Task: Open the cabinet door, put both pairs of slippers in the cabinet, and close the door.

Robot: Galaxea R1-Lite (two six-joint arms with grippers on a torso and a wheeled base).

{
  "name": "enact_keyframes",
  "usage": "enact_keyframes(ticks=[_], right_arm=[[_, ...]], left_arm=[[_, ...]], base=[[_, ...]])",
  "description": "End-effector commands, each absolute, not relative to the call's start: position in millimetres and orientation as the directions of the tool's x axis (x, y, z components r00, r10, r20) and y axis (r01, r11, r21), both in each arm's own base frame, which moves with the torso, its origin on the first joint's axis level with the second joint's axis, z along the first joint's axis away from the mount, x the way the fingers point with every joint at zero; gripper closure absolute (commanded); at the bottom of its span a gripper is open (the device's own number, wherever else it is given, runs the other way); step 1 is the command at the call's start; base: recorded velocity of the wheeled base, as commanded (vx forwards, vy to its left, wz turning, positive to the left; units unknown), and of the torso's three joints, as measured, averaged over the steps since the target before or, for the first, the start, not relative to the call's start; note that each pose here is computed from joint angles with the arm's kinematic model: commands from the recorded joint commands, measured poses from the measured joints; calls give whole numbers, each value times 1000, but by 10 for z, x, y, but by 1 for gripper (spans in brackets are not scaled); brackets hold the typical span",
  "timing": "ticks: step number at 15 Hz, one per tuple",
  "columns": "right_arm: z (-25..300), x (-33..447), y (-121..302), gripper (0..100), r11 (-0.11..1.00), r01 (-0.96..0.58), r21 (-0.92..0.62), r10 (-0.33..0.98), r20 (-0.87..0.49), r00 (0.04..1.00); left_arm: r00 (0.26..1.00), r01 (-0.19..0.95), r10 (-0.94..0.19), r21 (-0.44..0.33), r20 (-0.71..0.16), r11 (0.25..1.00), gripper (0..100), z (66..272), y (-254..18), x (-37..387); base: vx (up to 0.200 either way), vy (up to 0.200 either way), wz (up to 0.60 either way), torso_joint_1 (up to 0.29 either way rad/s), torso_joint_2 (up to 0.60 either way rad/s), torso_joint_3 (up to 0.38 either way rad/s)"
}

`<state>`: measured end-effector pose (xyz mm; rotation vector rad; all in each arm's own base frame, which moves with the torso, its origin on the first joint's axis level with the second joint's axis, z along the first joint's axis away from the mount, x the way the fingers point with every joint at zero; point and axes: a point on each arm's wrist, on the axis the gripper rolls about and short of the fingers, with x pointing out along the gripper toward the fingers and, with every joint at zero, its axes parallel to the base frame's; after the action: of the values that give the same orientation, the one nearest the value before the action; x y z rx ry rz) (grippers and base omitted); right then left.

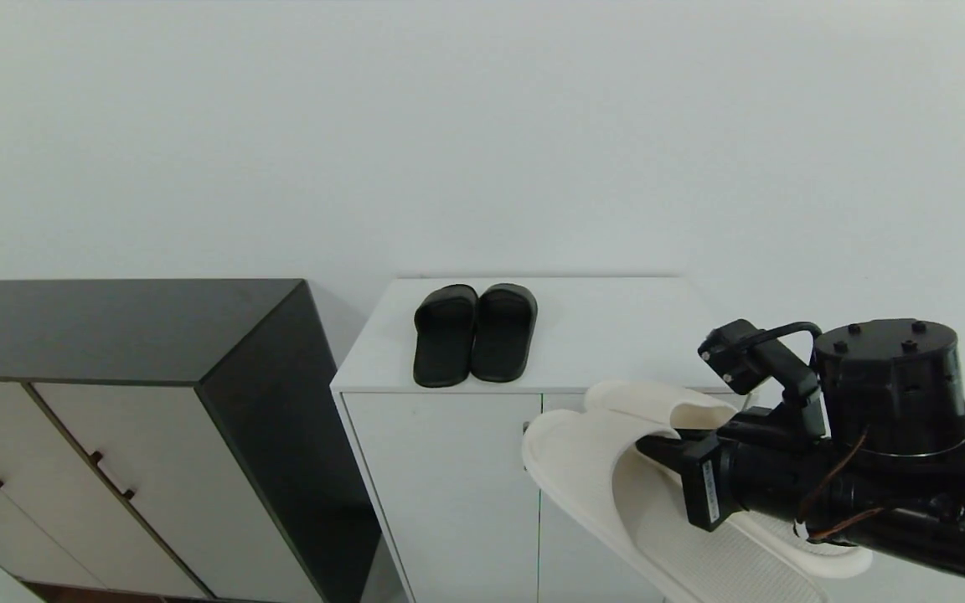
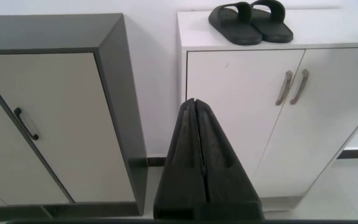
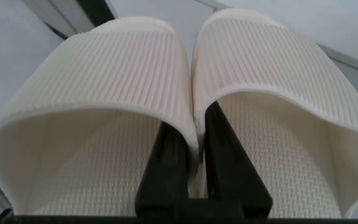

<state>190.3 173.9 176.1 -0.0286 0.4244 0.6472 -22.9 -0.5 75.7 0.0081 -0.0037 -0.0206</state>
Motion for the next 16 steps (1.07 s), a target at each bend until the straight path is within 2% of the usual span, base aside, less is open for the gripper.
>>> enact_keyframes(ticks=[1, 2, 5, 16], right_arm=[[1767, 1886, 1729, 100, 797, -594, 106, 583, -389, 713], [1758, 1882, 1727, 100, 796, -596, 107, 585, -392, 710], [1732, 1860, 1706, 100, 796, -596, 103, 582, -402, 707], [1614, 1794, 1642, 100, 785, -616, 64, 578, -433, 692]], left_arm=[[1000, 20, -20, 8, 3, 1000, 100, 758, -5, -228], [1000, 20, -20, 9, 3, 1000, 100, 758, -5, -228], [1000, 20, -20, 8, 3, 1000, 100, 758, -5, -228], [1000, 18, -18, 8, 3, 1000, 100, 758, -5, -228]], base=[[0, 0, 0, 0, 0, 0], [0, 0, 0, 0, 0, 0], [0, -200, 0, -6, 1, 2], [0, 0, 0, 0, 0, 0]])
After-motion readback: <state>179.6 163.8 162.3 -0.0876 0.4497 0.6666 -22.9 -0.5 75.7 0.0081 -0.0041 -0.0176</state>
